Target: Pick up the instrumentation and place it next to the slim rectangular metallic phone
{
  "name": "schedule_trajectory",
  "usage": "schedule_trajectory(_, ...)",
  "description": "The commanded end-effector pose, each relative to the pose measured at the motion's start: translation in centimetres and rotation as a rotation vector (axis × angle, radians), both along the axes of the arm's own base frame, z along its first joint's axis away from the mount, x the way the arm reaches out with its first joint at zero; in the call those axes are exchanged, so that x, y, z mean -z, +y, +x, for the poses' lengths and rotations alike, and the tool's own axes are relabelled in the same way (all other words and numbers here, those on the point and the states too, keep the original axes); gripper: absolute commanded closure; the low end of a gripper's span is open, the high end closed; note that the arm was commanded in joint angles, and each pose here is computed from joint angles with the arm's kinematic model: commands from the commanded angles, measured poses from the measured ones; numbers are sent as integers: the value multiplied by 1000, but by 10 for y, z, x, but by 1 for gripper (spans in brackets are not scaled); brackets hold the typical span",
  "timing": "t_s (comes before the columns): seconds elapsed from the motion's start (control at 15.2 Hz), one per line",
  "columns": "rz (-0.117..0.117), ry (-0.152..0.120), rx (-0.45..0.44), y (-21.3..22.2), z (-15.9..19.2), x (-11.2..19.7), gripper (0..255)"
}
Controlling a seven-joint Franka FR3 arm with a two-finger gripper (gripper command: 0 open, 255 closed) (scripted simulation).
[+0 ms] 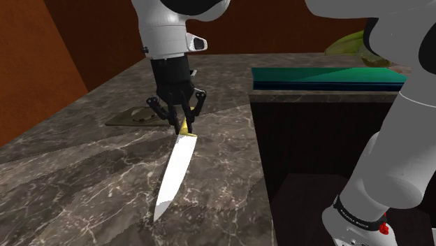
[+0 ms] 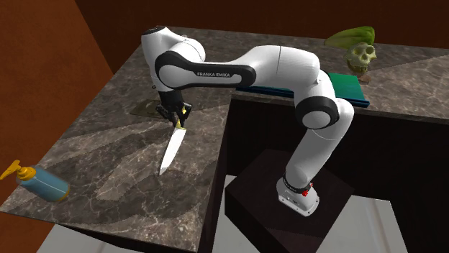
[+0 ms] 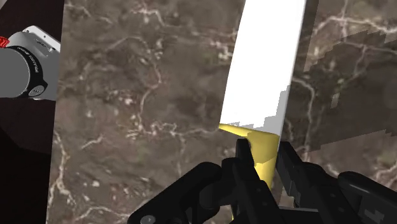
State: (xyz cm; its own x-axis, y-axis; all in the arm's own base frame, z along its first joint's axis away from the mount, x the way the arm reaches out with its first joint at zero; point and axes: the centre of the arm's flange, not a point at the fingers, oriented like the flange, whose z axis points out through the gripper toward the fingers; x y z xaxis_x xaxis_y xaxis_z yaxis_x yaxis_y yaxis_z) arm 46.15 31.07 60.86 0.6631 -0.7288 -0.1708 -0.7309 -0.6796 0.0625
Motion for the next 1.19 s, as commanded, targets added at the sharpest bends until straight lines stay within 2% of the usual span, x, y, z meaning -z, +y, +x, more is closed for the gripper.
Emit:
schedule_trajectory(0.0,0,1,0,0,0,0,255)
schedule_trajectory(0.4,0,1,0,0,0,0,255)
schedule_trajectory(1.12,0,1,0,0,0,-58,255)
